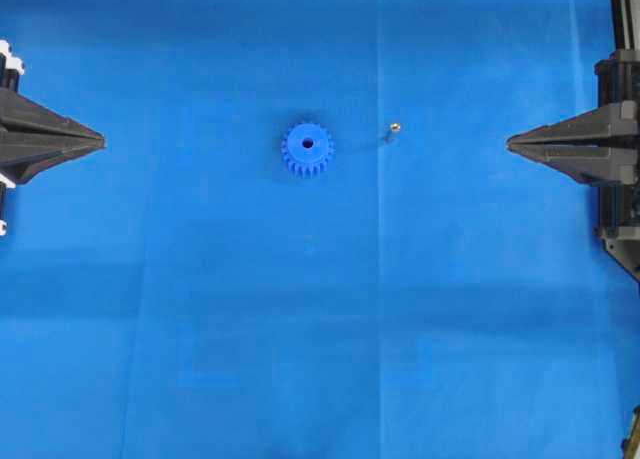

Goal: Insert the shaft placed at a random location into the center hole of the small gear at another random location.
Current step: 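Move the open right gripper left toward the upright silver shaft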

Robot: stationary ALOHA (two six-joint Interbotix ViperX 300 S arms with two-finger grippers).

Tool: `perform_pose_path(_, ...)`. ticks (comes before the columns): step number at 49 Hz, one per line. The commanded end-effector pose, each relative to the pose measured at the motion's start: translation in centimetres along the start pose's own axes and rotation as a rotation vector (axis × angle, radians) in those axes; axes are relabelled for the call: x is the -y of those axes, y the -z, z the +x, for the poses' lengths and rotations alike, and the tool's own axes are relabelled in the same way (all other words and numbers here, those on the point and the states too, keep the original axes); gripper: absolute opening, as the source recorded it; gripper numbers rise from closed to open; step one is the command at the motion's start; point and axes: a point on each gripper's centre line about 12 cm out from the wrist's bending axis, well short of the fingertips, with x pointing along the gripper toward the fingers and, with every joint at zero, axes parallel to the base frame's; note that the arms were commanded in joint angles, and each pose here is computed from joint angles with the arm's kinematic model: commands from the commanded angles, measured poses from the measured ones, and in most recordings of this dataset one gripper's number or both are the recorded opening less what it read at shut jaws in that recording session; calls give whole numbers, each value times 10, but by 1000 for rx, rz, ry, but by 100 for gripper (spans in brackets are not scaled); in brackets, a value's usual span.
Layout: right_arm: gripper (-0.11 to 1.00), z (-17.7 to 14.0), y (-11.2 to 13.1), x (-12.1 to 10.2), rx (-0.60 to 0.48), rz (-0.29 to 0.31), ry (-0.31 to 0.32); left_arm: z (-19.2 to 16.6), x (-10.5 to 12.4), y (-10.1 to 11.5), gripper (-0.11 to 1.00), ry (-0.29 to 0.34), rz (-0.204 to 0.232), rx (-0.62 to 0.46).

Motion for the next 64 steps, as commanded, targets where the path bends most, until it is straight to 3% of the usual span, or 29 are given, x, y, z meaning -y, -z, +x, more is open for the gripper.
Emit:
perform_pose_path(1, 0, 3, -7, 0, 15, 0, 2, 2, 0, -7, 0, -2, -8, 11)
perform_pose_path(13, -6, 5, -8, 5, 2, -7, 24, 1, -1, -7, 0, -3, -9, 11)
perform_pose_path(24, -4, 12, 10, 20, -73, -3, 92, 1, -1, -6, 0, -3, -9, 6)
perform_pose_path(31, 16, 21, 33, 33, -153, 18, 149, 1, 0, -6, 0, -2, -8, 6)
perform_pose_path(43, 85, 40, 73, 45, -242, 35, 191, 1, 0, -7, 0, -1, -8, 12)
perform_pose_path(49, 79, 49, 98, 53, -279, 58, 227, 0, 0, -8, 0, -1, -8, 15)
perform_pose_path(64, 81, 67, 157, 68, -372, 117, 316, -1, 0, -9, 0, -1, -8, 20)
